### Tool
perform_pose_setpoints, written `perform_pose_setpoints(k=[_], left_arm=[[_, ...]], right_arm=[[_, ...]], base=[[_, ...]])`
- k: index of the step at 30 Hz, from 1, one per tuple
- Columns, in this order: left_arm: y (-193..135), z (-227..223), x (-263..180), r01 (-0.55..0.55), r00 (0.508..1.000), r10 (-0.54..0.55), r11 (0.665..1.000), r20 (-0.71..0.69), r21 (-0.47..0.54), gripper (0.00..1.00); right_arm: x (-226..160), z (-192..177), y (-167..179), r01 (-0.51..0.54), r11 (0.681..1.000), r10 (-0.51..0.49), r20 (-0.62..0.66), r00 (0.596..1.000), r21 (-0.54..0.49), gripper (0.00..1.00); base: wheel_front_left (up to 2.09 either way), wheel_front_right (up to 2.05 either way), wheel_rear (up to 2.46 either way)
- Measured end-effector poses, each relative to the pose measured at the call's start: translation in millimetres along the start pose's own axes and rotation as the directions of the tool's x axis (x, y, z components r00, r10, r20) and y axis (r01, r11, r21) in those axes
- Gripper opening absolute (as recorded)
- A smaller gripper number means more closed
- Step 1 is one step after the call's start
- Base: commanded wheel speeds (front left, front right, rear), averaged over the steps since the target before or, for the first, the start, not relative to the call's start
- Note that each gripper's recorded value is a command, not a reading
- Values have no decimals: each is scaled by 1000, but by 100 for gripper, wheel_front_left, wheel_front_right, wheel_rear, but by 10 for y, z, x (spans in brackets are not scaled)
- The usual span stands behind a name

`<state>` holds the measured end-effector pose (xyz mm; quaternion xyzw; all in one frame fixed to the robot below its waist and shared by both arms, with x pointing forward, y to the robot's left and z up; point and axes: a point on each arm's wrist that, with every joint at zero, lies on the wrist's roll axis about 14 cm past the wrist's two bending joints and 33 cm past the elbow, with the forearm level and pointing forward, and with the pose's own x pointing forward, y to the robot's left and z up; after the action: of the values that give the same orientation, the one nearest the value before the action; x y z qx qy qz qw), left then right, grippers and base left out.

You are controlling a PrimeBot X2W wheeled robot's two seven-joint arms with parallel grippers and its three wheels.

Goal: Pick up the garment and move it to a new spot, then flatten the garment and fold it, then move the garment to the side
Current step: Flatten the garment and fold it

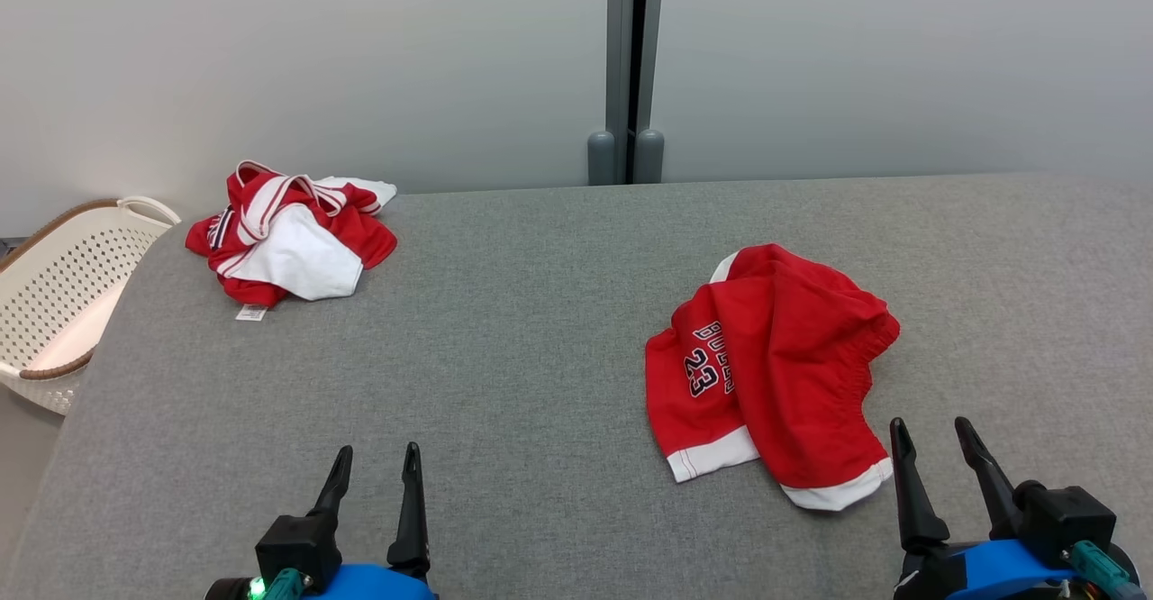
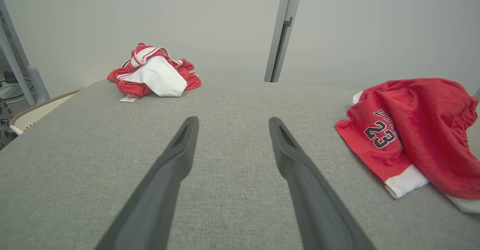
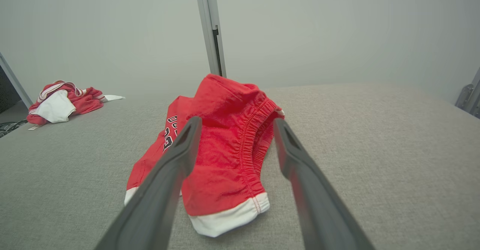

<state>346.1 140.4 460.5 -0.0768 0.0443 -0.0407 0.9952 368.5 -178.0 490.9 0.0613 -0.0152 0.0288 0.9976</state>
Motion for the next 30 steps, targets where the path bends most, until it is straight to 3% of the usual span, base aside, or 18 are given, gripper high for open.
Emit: perform_pose_setpoints(k=[22,26,30], left_arm=[[-112,-188,52,39,998,-39,999,-56,4,100],[-420,-349,93,146,983,-145,989,-108,0,100],[-854,-482,216,292,943,-290,956,-165,-12,100]], right_arm=[[-13,-84,-73,21,1000,-21,-26,999,-6,100],[-17,-123,-140,41,999,-41,-38,998,-8,100],[8,-160,-223,64,998,-65,-49,997,-11,100]], base=[[0,0,0],[0,0,0],[0,0,0]])
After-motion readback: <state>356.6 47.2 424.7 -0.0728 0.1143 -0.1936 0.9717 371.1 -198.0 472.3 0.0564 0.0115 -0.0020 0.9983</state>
